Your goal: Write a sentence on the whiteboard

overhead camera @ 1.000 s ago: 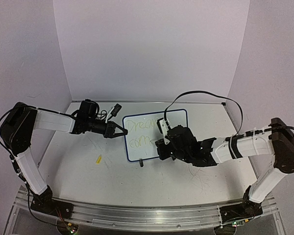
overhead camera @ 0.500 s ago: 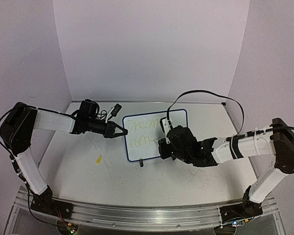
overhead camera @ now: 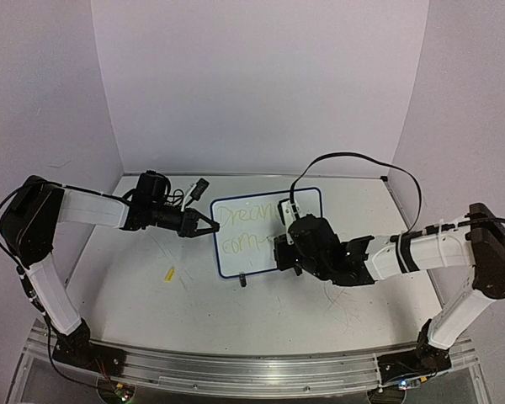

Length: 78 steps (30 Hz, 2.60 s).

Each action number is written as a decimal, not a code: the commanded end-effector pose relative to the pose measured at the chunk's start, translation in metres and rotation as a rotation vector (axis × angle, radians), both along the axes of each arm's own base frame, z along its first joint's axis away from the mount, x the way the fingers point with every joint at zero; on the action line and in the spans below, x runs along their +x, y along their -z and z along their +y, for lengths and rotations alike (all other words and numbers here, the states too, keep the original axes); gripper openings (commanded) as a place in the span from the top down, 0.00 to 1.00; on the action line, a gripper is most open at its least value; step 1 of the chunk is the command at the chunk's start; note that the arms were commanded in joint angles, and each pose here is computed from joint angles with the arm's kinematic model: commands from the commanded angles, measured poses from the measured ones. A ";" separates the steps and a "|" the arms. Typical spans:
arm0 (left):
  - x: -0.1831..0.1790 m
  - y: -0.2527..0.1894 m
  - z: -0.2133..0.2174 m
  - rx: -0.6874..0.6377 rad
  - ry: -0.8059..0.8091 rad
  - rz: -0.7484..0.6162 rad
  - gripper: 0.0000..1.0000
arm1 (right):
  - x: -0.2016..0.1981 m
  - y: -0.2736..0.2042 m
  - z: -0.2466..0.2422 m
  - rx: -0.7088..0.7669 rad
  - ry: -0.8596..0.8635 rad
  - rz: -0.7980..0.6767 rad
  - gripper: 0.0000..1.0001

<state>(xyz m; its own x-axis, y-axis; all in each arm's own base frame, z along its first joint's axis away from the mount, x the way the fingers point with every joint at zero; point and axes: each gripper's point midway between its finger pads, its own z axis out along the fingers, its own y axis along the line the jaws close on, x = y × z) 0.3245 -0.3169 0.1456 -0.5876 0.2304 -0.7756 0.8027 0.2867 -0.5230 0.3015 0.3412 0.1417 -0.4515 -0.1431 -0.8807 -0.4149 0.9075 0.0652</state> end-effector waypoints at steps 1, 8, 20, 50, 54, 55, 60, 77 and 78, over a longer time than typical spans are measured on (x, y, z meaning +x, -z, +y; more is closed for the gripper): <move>0.007 0.005 -0.004 0.033 -0.009 -0.041 1.00 | 0.015 -0.019 0.003 0.037 0.031 -0.048 1.00; 0.007 0.005 -0.004 0.033 -0.009 -0.040 1.00 | 0.016 -0.017 0.009 0.039 0.011 -0.043 1.00; 0.007 0.004 -0.004 0.032 -0.009 -0.042 1.00 | 0.013 -0.009 0.018 0.041 -0.028 -0.017 1.00; 0.007 0.005 -0.004 0.032 -0.008 -0.040 1.00 | -0.004 0.002 -0.023 -0.025 0.033 0.016 1.00; 0.007 0.007 -0.004 0.036 -0.011 -0.039 1.00 | -0.005 -0.057 -0.022 0.064 -0.005 -0.087 1.00; 0.008 0.007 -0.004 0.037 -0.011 -0.038 1.00 | -0.009 -0.079 -0.020 0.114 -0.038 -0.129 1.00; 0.008 0.005 -0.004 0.036 -0.012 -0.042 1.00 | -0.006 -0.079 -0.028 0.102 -0.093 -0.130 1.00; 0.010 0.005 -0.004 0.042 -0.021 -0.049 1.00 | -0.015 -0.035 -0.012 0.010 -0.149 -0.052 1.00; 0.010 0.005 -0.003 0.041 -0.021 -0.050 1.00 | -0.014 -0.032 -0.011 0.004 -0.151 -0.047 1.00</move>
<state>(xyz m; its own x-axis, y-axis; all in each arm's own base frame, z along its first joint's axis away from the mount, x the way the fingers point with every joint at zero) 0.3245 -0.3169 0.1454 -0.5878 0.2309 -0.7754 0.8025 0.2875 -0.5227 0.2819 0.3265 0.1752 -0.3894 -0.1984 -0.8994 -0.5537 0.8308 0.0565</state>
